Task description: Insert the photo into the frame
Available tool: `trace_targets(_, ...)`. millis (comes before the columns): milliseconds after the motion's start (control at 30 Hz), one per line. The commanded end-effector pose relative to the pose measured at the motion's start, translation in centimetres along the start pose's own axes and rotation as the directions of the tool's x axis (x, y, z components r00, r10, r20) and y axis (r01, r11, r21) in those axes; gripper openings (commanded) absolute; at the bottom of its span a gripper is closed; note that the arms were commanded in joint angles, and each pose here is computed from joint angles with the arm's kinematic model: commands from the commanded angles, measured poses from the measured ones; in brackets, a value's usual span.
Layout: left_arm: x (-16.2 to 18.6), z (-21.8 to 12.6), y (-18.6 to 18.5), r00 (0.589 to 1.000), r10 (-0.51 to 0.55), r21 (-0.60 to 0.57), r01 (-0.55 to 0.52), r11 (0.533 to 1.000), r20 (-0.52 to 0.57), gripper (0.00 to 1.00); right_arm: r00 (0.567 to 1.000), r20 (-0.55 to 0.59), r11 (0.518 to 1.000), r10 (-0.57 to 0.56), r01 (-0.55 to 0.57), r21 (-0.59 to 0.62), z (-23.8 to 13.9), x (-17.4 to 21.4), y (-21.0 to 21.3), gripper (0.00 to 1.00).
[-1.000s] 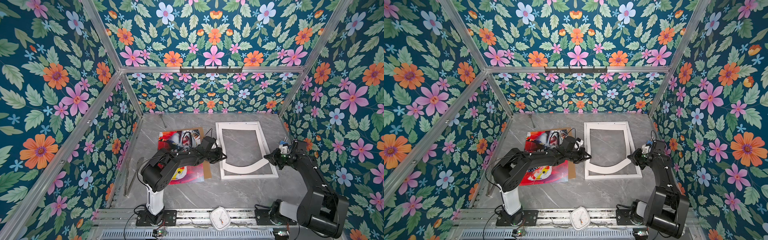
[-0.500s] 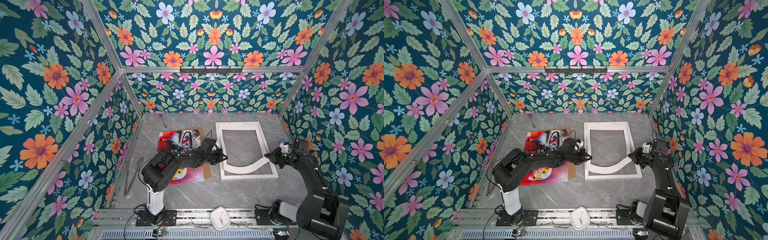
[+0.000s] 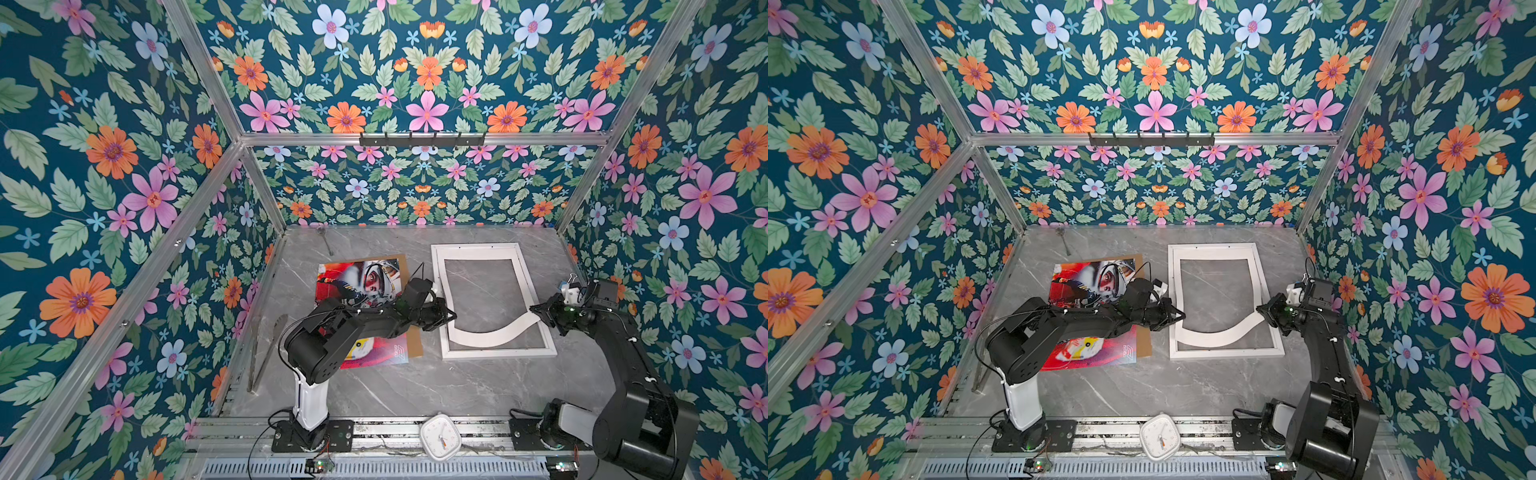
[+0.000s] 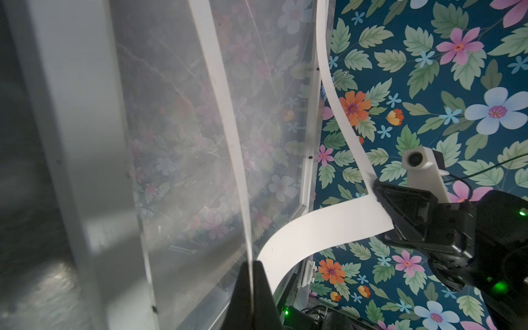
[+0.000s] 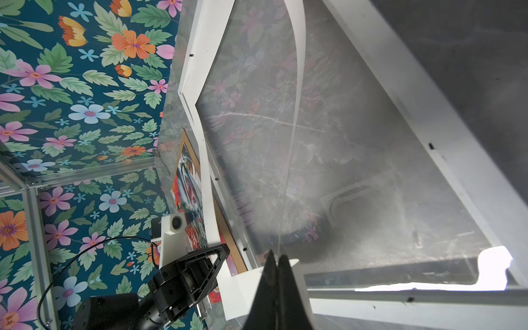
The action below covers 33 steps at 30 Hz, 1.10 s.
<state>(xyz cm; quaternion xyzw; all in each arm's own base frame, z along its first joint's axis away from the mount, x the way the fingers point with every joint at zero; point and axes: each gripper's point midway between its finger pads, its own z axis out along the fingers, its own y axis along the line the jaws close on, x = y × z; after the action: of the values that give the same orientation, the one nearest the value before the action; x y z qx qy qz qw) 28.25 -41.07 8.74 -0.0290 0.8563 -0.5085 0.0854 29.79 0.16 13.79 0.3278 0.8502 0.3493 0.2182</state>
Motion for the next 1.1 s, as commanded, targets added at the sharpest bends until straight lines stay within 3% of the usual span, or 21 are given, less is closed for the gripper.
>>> trace_targets(0,-0.2,-0.1,-1.0,1.000,0.018,0.031,-0.018,0.999,0.010,0.00,1.000,0.003,1.000,-0.009,0.009,-0.003,0.3,-0.5,0.0,0.03)
trace_targets(633,-0.6,0.7,-0.4,1.000,0.012,0.021,-0.012,1.000,0.019,0.00,1.000,0.002,1.000,-0.013,0.013,0.007,1.1,-0.9,-0.6,0.08)
trace_targets(1000,-0.6,0.6,-0.1,1.000,0.009,0.012,-0.009,1.000,0.022,0.00,1.000,0.011,0.996,-0.002,0.001,0.084,0.5,-0.3,-1.9,0.33)
trace_targets(1067,-0.6,0.7,0.0,1.000,0.010,0.012,-0.010,1.000,0.022,0.00,1.000,0.009,0.995,0.002,-0.003,0.104,0.3,-0.1,-2.2,0.44)
